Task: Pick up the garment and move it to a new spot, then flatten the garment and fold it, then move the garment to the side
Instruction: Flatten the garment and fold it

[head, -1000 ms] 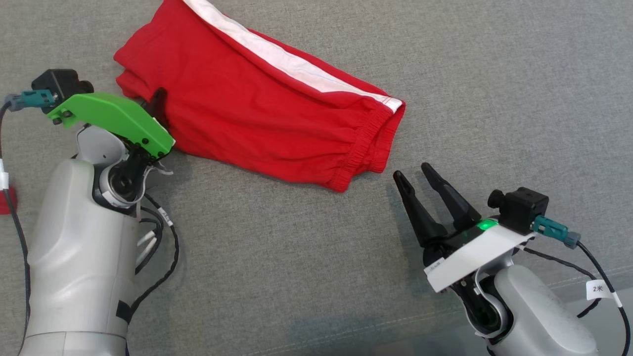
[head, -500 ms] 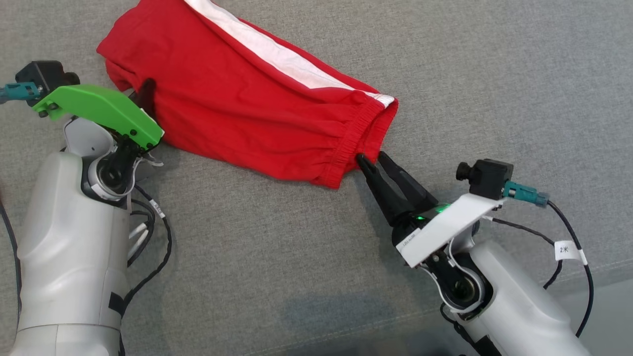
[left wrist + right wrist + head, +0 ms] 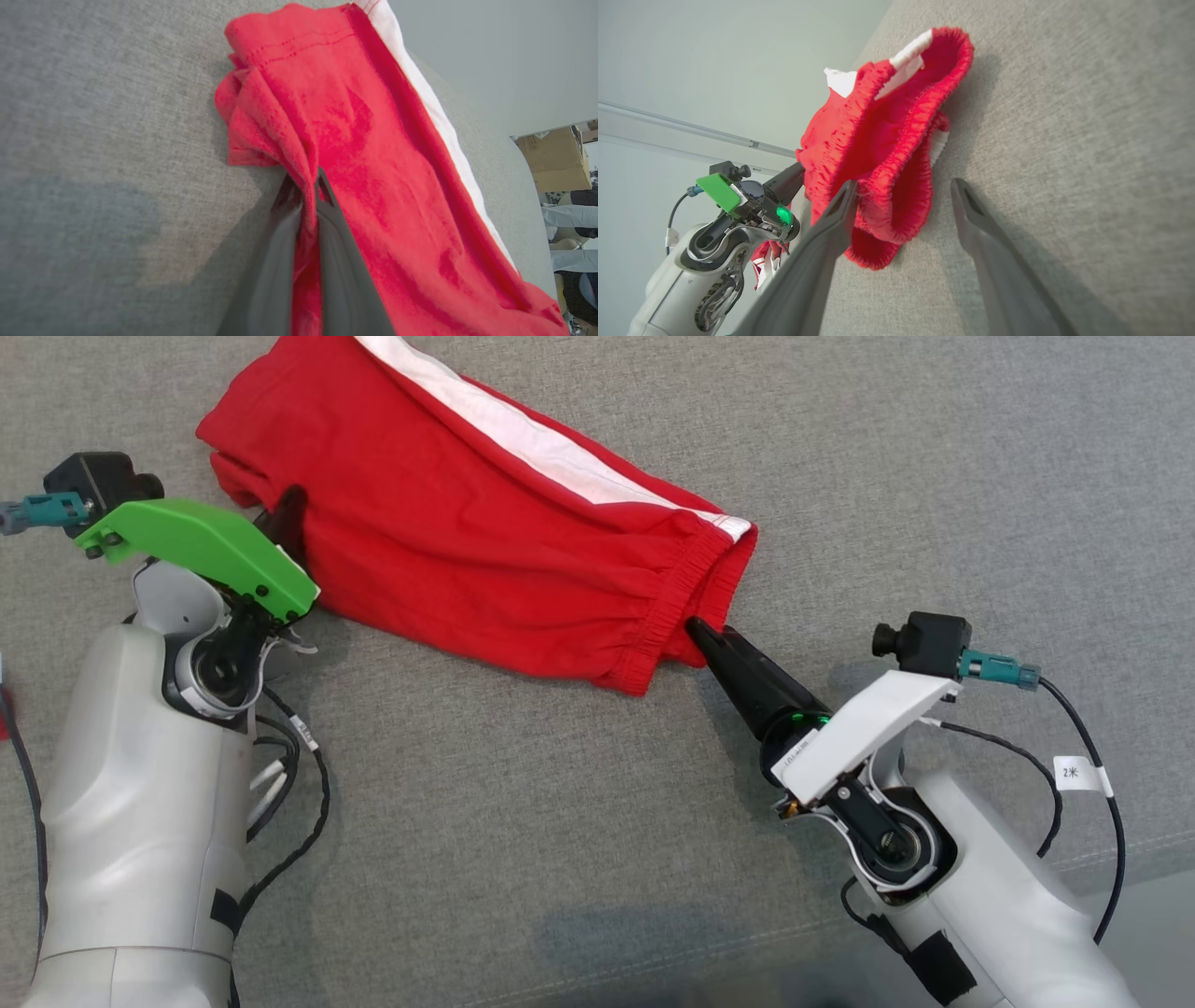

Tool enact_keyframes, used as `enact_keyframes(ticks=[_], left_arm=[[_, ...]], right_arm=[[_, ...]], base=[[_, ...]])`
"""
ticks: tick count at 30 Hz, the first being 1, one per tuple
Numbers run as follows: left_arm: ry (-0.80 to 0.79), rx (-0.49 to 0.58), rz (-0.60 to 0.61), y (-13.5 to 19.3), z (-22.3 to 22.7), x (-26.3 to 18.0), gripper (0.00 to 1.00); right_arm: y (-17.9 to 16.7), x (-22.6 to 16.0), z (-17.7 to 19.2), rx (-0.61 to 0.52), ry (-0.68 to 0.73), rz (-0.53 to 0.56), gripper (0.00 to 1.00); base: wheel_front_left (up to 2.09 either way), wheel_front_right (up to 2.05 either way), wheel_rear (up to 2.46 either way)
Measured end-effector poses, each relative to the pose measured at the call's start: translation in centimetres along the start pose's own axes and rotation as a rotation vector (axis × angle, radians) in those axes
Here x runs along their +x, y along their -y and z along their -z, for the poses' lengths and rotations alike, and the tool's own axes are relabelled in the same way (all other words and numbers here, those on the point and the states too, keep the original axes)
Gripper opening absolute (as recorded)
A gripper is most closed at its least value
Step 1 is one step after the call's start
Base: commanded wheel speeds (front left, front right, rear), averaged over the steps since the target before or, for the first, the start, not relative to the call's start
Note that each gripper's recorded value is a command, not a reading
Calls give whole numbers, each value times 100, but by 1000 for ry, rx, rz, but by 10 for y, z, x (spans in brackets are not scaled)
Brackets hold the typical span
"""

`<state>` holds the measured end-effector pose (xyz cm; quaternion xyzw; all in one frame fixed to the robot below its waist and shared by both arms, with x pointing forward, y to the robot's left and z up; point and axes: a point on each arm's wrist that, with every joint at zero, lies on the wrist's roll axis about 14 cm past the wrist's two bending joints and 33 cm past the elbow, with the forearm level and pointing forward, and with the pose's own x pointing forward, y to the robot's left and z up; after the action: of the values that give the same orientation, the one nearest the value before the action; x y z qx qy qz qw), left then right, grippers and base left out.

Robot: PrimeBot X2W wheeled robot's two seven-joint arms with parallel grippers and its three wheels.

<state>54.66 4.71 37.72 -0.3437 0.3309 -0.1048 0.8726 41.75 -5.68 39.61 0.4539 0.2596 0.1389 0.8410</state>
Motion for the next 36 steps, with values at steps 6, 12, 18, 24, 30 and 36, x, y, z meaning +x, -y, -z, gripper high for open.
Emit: enact_keyframes(ticks=[6,12,18,24,30,36], left_arm=[[-6,1,-6,-2,2,-1,0],[-3,0,-9,-5,2,-2,0],[2,-5,-11,-6,1,-3,0],[21,-17,-14,-9,-2,-4,0],[100,-15,-15,-6,-15,-10,0],[157,-22,-4,-2,-11,-23,0]], right_arm=[[-3,6,7,-11,-82,-11,100],[-15,16,10,-44,-120,-46,100],[-14,22,11,-72,-138,-34,5],[-10,26,4,-61,-125,-18,0],[-6,22,2,-4,-145,-5,0],[21,9,-16,-31,-179,59,0]], base=[[0,0,0],[0,0,0],[0,0,0],[0,0,0],[0,0,0],[0,0,0]])
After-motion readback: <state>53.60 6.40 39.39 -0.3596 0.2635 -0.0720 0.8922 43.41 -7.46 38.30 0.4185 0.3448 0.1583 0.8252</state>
